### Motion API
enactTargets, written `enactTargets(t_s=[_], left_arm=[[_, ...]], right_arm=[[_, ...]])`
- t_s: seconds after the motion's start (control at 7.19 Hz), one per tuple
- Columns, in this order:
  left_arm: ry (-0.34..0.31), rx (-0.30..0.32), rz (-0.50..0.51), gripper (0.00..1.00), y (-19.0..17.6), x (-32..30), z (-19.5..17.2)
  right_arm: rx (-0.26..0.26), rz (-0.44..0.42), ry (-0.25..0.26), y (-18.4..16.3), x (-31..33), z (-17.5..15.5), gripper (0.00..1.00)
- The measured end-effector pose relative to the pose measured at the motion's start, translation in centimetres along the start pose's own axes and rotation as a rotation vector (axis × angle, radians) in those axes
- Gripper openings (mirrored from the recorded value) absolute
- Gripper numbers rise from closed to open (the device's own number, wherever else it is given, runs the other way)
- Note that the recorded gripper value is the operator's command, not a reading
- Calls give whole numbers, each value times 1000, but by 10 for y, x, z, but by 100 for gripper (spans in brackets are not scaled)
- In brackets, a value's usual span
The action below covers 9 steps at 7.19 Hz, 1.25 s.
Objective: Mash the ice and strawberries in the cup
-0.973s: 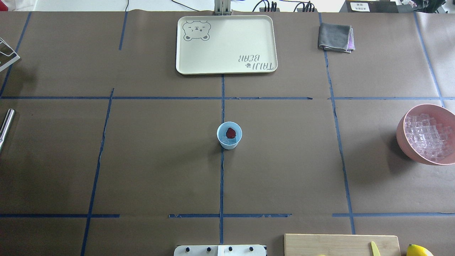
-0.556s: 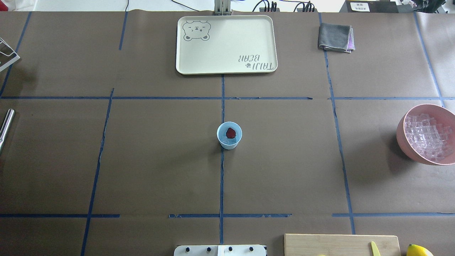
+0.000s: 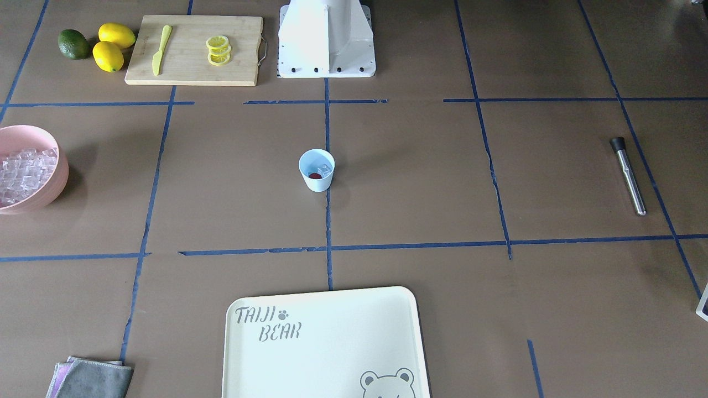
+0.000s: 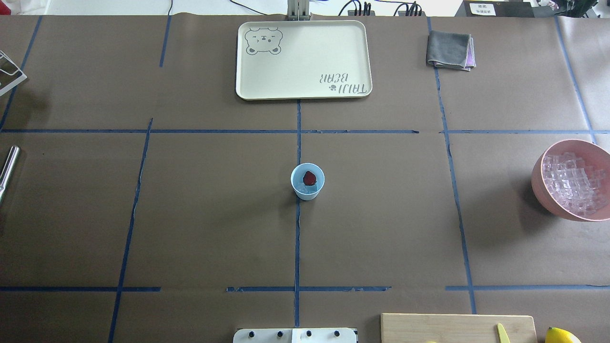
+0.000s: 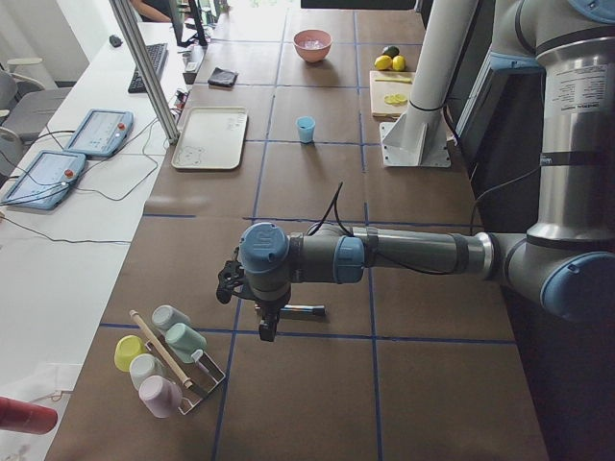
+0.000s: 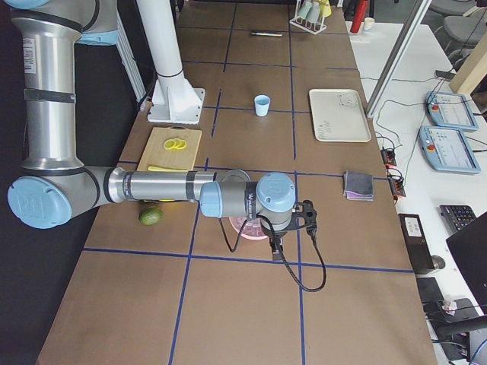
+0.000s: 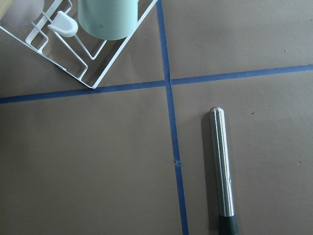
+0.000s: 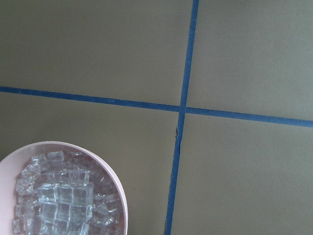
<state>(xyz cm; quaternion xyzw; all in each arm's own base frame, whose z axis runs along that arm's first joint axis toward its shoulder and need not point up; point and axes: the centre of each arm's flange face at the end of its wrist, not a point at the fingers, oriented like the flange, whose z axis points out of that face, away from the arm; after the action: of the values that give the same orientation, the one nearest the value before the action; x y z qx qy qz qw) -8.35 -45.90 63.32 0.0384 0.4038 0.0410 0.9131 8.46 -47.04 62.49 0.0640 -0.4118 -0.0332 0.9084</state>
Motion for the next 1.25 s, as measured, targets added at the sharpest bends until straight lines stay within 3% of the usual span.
enactTargets(t_s=[1.25], left_arm=[[-4, -15, -12, 100, 6, -4, 7]], right_arm=[[-6, 8, -1, 3, 2, 2, 99]])
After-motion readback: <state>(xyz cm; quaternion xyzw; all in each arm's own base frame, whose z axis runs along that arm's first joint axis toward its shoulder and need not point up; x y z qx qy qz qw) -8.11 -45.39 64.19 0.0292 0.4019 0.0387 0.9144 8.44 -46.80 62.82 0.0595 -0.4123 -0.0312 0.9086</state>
